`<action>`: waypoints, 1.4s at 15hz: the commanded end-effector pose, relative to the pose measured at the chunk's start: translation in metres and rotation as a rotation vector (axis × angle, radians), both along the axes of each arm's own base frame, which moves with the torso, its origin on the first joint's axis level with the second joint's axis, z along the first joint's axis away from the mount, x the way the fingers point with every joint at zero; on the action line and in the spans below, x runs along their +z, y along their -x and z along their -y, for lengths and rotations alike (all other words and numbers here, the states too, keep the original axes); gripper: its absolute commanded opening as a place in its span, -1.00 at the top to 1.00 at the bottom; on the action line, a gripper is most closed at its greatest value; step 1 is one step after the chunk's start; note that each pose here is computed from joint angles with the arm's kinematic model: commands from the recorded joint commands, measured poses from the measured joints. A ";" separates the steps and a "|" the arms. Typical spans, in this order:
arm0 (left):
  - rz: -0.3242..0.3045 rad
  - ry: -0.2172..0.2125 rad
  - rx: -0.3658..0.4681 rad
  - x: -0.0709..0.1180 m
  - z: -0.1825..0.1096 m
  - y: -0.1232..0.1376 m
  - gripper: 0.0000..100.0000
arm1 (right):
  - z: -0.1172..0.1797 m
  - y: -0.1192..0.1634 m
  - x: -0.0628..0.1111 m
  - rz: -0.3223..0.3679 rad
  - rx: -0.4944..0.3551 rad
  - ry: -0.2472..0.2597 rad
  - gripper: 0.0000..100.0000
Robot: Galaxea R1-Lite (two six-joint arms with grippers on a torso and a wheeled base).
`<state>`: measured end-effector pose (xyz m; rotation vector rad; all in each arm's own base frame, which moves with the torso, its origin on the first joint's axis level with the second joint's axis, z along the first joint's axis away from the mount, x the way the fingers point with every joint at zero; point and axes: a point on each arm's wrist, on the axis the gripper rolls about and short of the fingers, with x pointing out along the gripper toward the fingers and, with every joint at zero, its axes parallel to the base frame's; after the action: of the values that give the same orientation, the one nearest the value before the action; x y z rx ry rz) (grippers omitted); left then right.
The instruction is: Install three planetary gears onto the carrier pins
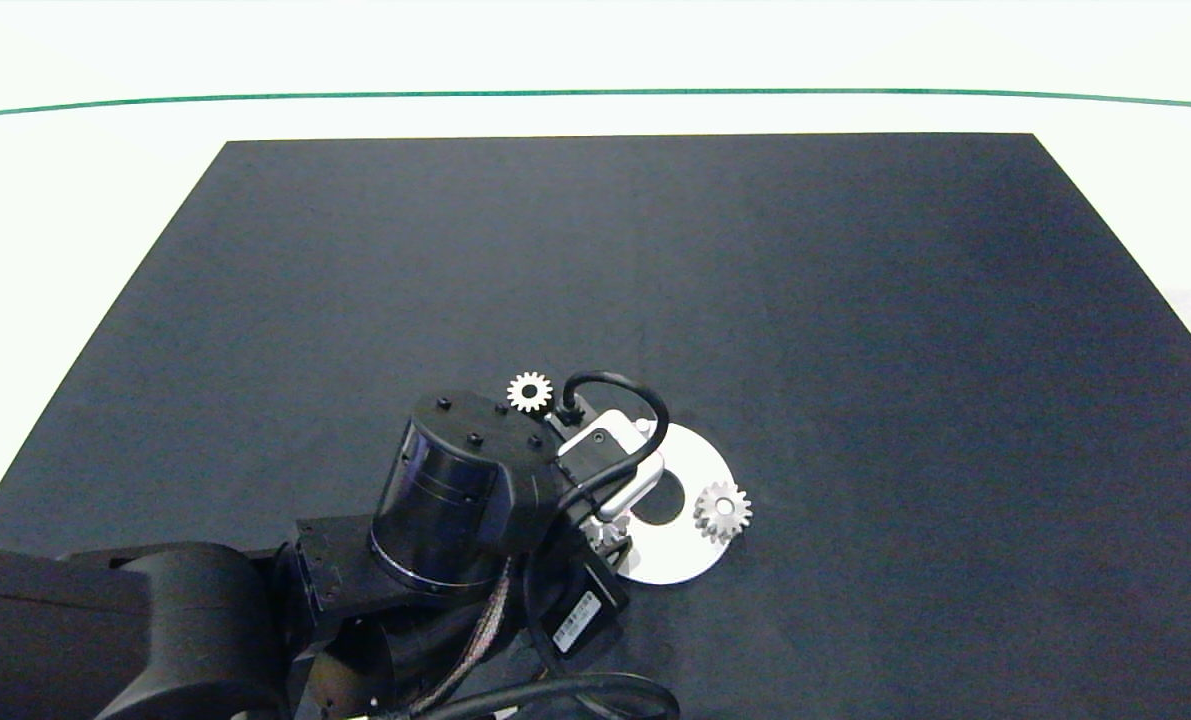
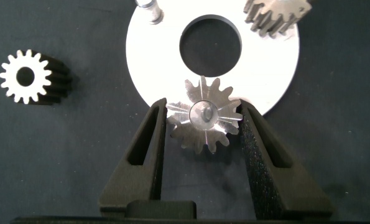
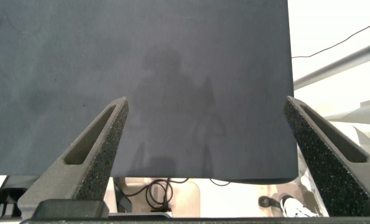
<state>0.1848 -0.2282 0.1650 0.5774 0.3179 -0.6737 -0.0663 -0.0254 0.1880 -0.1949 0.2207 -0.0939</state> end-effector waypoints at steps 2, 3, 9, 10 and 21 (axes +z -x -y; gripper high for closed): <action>0.004 0.000 -0.003 0.001 0.000 0.001 0.86 | 0.000 -0.001 0.000 -0.007 0.000 0.003 -1.00; 0.003 -0.001 -0.005 0.000 0.001 0.001 0.86 | 0.000 -0.001 0.001 -0.007 0.000 0.003 -1.00; 0.007 0.004 -0.006 -0.008 0.001 0.002 0.86 | 0.000 0.000 0.003 -0.001 0.000 0.002 -1.00; 0.009 0.006 -0.006 -0.007 0.001 0.002 0.86 | 0.000 0.000 0.003 0.000 0.000 0.002 -1.00; 0.001 -0.001 -0.025 -0.011 0.008 0.003 0.86 | 0.000 0.000 0.004 0.003 -0.001 0.001 -1.00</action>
<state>0.1812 -0.2352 0.1549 0.5819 0.3125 -0.6977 -0.0670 -0.0256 0.1929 -0.1922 0.2110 -0.0937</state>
